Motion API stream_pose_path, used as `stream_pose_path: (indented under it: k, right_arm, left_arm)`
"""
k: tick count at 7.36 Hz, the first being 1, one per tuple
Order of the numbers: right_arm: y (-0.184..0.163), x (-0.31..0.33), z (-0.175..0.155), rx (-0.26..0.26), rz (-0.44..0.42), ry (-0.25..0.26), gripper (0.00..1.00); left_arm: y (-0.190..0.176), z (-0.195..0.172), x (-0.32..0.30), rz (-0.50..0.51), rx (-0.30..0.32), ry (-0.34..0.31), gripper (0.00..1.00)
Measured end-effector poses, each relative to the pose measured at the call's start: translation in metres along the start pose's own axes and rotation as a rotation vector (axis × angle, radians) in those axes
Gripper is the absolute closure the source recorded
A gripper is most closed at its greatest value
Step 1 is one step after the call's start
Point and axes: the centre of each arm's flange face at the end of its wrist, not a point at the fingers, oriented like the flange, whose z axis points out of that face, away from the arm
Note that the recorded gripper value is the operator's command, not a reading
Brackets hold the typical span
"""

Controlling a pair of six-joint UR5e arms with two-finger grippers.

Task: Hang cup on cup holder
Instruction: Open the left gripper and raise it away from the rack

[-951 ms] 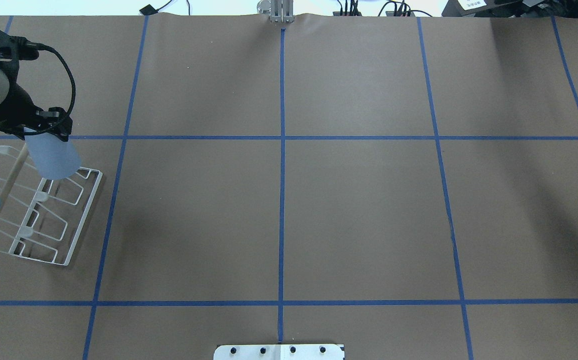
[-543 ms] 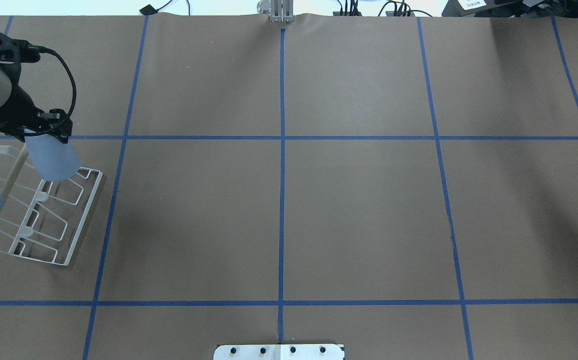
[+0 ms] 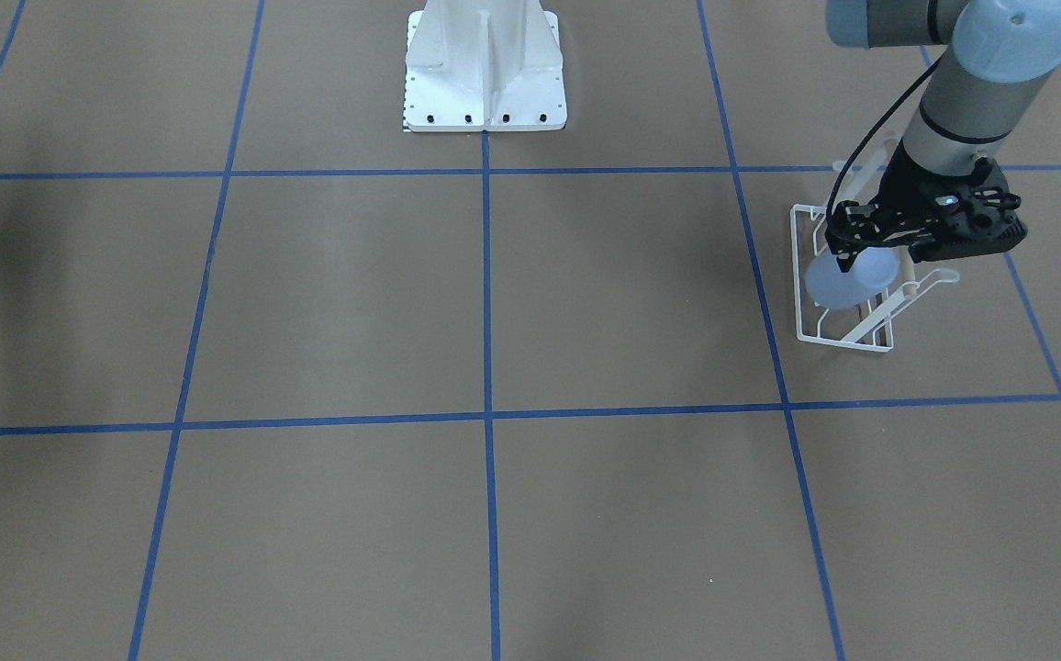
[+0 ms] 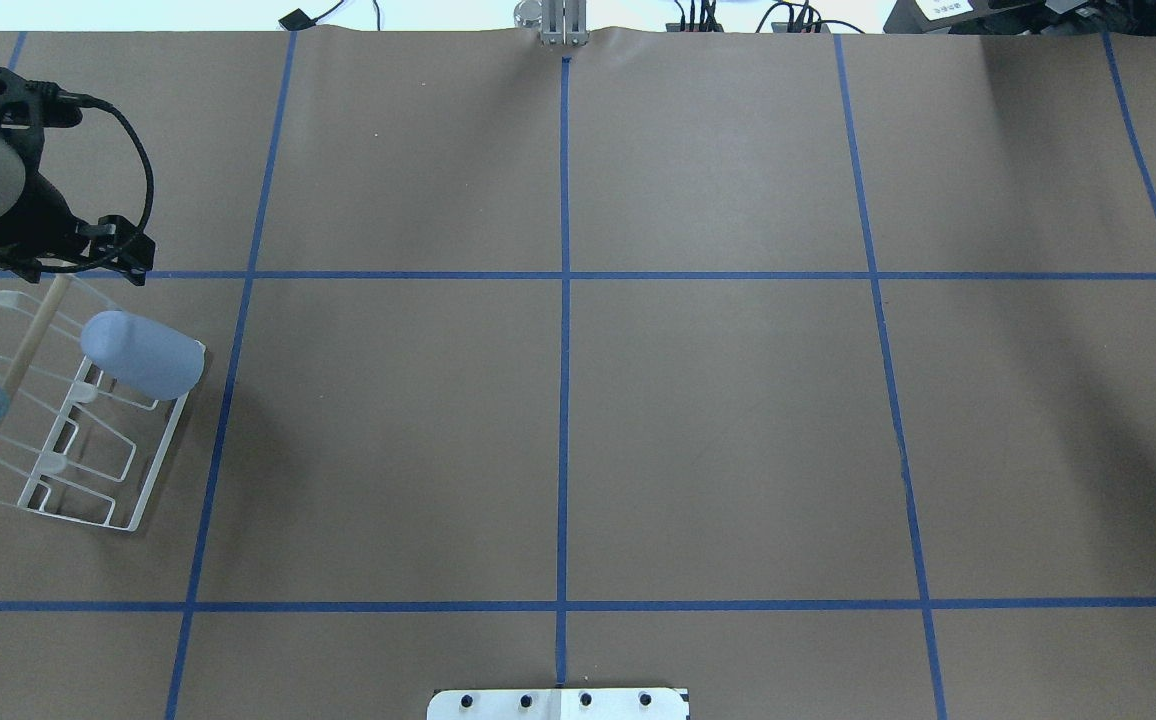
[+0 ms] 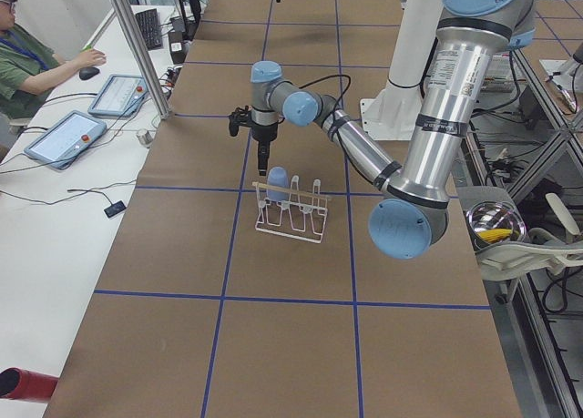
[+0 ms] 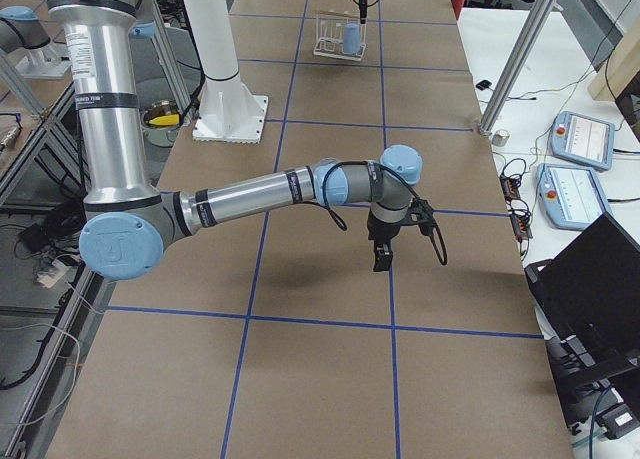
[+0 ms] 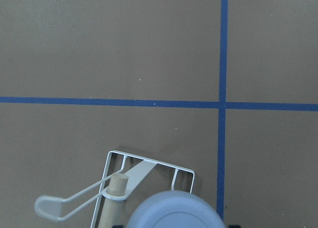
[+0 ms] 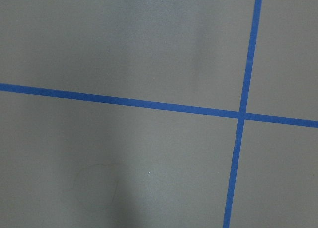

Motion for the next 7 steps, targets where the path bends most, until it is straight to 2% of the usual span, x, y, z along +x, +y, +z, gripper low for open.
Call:
stream_pose_path:
  k: [2,4,6,7]
  right_arm:
    - [0.001,0.004,-0.002,0.004,0.007,-0.001,0.0]
    - [0.004,0.011,-0.004,0.007,0.017,-0.002,0.0]
    - [0.008,0.021,-0.005,0.011,0.037,0.0,0.0]
    - [0.01,0.027,-0.006,0.011,0.05,0.001,0.0]
  left_arm:
    - [0.004,-0.011,0.003,0.017,-0.003,0.028,0.01]
    - [-0.011,-0.035,-0.021,0.082,0.031,0.039,0.01]
    - [-0.03,-0.059,-0.086,0.174,0.067,0.025,0.01]
    - [-0.037,-0.065,-0.135,0.198,0.062,0.027,0.01]
